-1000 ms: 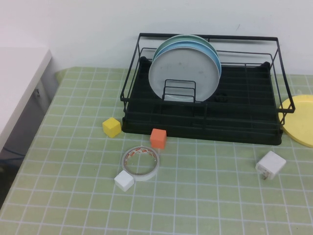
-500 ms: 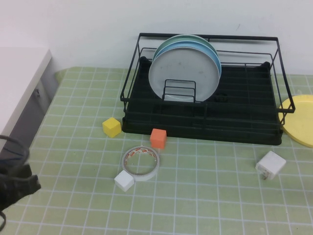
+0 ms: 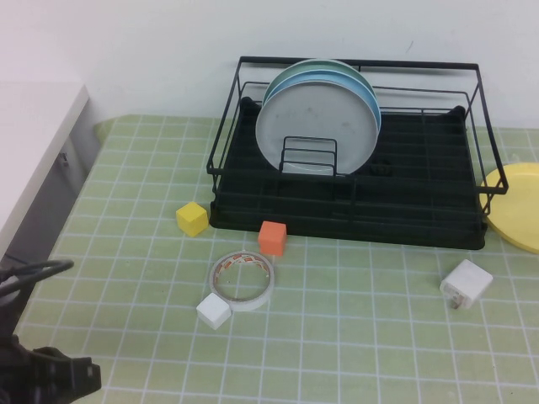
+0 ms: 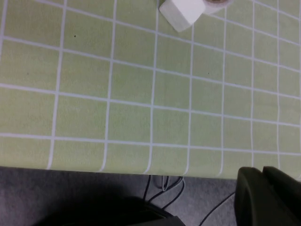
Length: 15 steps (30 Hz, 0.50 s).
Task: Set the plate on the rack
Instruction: Pick up the plate from the table
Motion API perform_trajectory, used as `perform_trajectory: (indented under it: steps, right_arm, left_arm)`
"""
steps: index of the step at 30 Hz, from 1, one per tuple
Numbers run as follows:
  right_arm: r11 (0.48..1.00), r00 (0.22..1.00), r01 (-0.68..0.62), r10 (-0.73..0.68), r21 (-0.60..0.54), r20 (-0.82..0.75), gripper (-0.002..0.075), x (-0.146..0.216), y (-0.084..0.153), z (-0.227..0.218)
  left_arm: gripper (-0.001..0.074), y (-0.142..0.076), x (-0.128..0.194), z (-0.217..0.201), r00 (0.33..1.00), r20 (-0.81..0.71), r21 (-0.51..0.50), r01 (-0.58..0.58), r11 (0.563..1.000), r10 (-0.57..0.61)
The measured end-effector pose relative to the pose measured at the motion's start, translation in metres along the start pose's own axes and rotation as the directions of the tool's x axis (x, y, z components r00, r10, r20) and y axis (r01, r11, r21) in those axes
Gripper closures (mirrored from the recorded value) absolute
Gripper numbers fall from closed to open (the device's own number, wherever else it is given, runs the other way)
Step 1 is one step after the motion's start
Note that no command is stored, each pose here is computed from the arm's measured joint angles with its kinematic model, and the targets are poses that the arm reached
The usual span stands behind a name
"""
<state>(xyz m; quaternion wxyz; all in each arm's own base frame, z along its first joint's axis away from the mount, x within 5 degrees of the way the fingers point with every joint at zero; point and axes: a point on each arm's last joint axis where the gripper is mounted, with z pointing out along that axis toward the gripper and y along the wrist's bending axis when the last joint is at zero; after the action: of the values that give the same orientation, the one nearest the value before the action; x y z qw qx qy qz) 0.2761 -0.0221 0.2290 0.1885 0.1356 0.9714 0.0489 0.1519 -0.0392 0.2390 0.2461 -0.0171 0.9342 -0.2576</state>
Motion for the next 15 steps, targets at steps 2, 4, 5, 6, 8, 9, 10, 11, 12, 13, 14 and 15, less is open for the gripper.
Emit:
perform_trajectory:
  steps: [2, 4, 5, 6, 8, 9, 10, 11, 12, 13, 14, 15]
  right_arm:
    - [0.999, 0.999, -0.032, 0.032, 0.008, 0.015, 0.0727, -0.016, 0.001, 0.008]
    - [0.999, 0.998, -0.043, 0.042, 0.014, 0.038, 0.0727, -0.028, 0.002, 0.017]
    - [0.999, 0.998, -0.037, 0.036, 0.022, 0.052, 0.0727, -0.035, 0.002, 0.022]
    - [0.999, 0.997, -0.026, 0.024, 0.031, 0.067, 0.0727, -0.040, 0.001, 0.026]
    - [0.998, 0.996, -0.008, 0.003, 0.055, 0.093, 0.0727, -0.051, 0.000, 0.038]
    - [0.998, 0.995, -0.033, 0.027, 0.061, 0.095, 0.0727, -0.055, -0.003, 0.044]
    - [0.995, 0.993, -0.072, 0.065, 0.066, 0.098, 0.0727, -0.060, -0.007, 0.051]
    - [0.990, 0.989, -0.117, 0.110, 0.074, 0.094, 0.0727, -0.064, -0.011, 0.058]
    - [0.985, 0.985, -0.155, 0.147, 0.079, 0.090, 0.0727, -0.068, -0.015, 0.063]
    - [0.977, 0.979, -0.195, 0.188, 0.087, 0.082, 0.0727, -0.073, -0.021, 0.070]
    - [0.969, 0.973, -0.227, 0.220, 0.096, 0.071, 0.0727, -0.077, -0.026, 0.076]
    - [0.963, 0.969, -0.246, 0.242, 0.106, 0.056, 0.0726, -0.080, -0.031, 0.080]
  left_arm:
    - [0.0737, 0.000, 0.000, 0.000, 1.000, 0.000, 0.000, 0.000, 1.000, 0.000]
    - [0.0738, 0.000, -0.001, 0.000, 1.000, 0.010, -0.005, 0.000, 1.000, 0.000]
    - [0.0738, 0.001, -0.002, 0.000, 1.000, 0.019, -0.008, 0.000, 1.000, 0.000]
    - [0.0738, 0.001, -0.003, 0.000, 1.000, 0.028, -0.012, 0.000, 1.000, 0.000]
    - [0.0737, 0.002, -0.004, 0.000, 0.999, 0.047, -0.021, 0.000, 1.000, 0.001]
    - [0.0737, 0.002, -0.005, 0.000, 0.999, 0.053, -0.025, -0.001, 1.000, 0.002]
    - [0.0737, 0.002, -0.005, 0.000, 0.998, 0.058, -0.027, -0.001, 1.000, 0.002]
    - [0.0738, 0.003, -0.006, 0.000, 0.998, 0.062, -0.029, -0.001, 1.000, 0.003]
    - [0.0737, 0.003, -0.006, 0.000, 0.998, 0.062, -0.029, -0.001, 1.000, 0.003]
    - [0.0737, 0.003, -0.006, 0.000, 0.998, 0.062, -0.029, -0.001, 1.000, 0.003]
    - [0.0737, 0.003, -0.006, 0.000, 0.998, 0.062, -0.029, -0.003, 1.000, 0.005]
    - [0.0737, 0.003, -0.006, 0.000, 0.998, 0.063, -0.029, -0.008, 1.000, 0.010]
